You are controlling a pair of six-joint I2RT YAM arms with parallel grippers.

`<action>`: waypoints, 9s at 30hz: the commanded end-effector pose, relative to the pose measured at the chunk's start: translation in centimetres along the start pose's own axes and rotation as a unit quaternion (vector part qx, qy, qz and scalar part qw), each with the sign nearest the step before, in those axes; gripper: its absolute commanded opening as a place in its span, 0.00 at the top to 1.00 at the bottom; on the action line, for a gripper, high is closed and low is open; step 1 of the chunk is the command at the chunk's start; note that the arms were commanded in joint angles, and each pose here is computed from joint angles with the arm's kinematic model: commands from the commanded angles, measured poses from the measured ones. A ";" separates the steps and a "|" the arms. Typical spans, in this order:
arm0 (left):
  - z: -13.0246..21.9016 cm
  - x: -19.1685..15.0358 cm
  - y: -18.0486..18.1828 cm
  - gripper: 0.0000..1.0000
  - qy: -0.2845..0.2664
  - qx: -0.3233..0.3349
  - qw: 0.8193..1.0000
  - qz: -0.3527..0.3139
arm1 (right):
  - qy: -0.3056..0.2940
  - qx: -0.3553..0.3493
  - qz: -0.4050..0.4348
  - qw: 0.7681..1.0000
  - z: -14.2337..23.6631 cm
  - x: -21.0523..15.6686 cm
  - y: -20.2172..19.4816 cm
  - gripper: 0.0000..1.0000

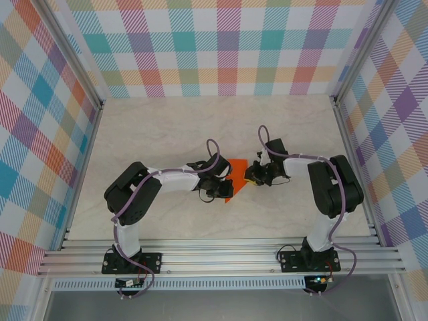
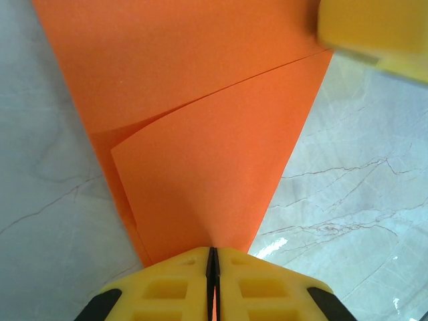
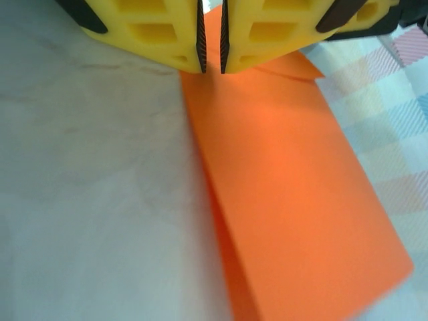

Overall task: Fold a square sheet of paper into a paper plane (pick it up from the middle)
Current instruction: Third fold the triangle at the center of the table, then fourth fold the wing at the center of the table.

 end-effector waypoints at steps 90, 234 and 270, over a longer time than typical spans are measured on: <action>2.8 5.1 -0.7 0.89 -0.034 0.016 0.999 0.036 | -0.008 -0.011 0.048 0.999 3.7 -2.6 2.5 0.58; 2.7 -0.8 -0.9 0.99 -0.102 0.043 0.993 -0.038 | 0.089 0.058 0.098 0.989 2.1 -2.6 7.5 0.49; 2.1 -0.7 -1.2 0.74 -0.087 0.120 0.986 -0.073 | 0.087 0.006 0.067 0.994 0.2 -1.5 7.0 0.82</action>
Point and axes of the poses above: each hand's point on the last joint's axis, 136 mm out from that joint toward the fingers, its own z axis back along the fingers, its own y axis along the line the jaws close on, x = y × z, the point moved 9 cm from there along z, back along the fingers, and after that the axes turned 4 degrees about -z, right-handed, at the moved point
